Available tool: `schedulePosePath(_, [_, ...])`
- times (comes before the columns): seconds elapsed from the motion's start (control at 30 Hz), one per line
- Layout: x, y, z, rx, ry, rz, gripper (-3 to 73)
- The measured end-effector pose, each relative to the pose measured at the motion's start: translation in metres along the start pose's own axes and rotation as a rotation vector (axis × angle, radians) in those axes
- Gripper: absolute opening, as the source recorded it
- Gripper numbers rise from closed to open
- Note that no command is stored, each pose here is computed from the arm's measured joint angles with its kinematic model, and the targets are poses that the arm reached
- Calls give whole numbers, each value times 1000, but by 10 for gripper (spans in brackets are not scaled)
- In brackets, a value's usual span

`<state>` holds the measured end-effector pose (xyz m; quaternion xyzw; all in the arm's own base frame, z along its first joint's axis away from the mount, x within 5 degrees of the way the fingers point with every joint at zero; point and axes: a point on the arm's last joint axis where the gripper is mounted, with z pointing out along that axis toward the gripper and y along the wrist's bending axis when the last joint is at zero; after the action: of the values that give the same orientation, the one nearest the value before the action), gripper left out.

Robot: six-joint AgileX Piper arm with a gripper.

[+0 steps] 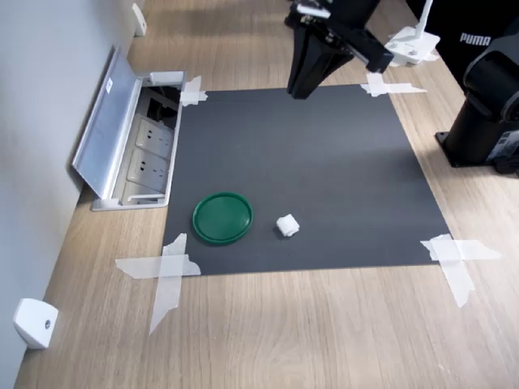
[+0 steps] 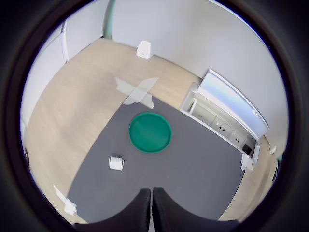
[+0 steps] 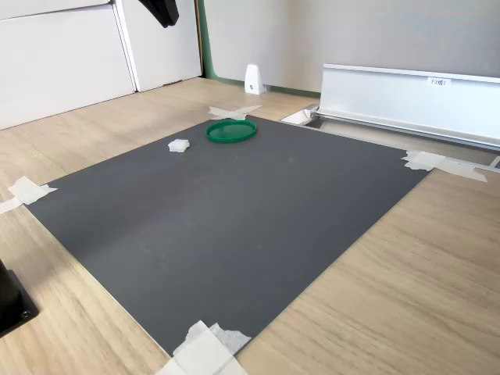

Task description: Grasp a white terminal and put it on the green lid.

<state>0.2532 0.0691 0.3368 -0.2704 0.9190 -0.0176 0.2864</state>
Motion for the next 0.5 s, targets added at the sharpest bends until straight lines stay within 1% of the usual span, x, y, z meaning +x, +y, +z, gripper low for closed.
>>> schedulePosePath(0.07, [-3,0,5,-22,37,-46,3])
schedulePosePath(0.13, [-5,2,12,-63,76,-88,27])
schedulePosePath(0.17, [-6,3,16,-83,89,-106,42])
schedulePosePath(0.23, [-9,5,20,-120,95,-121,97])
schedulePosePath(0.3, [-10,7,25,-142,99,-122,166])
schedulePosePath(0.33, [-10,7,26,-146,102,-123,213])
schedulePosePath(0.5, [-11,6,31,-140,118,-139,476])
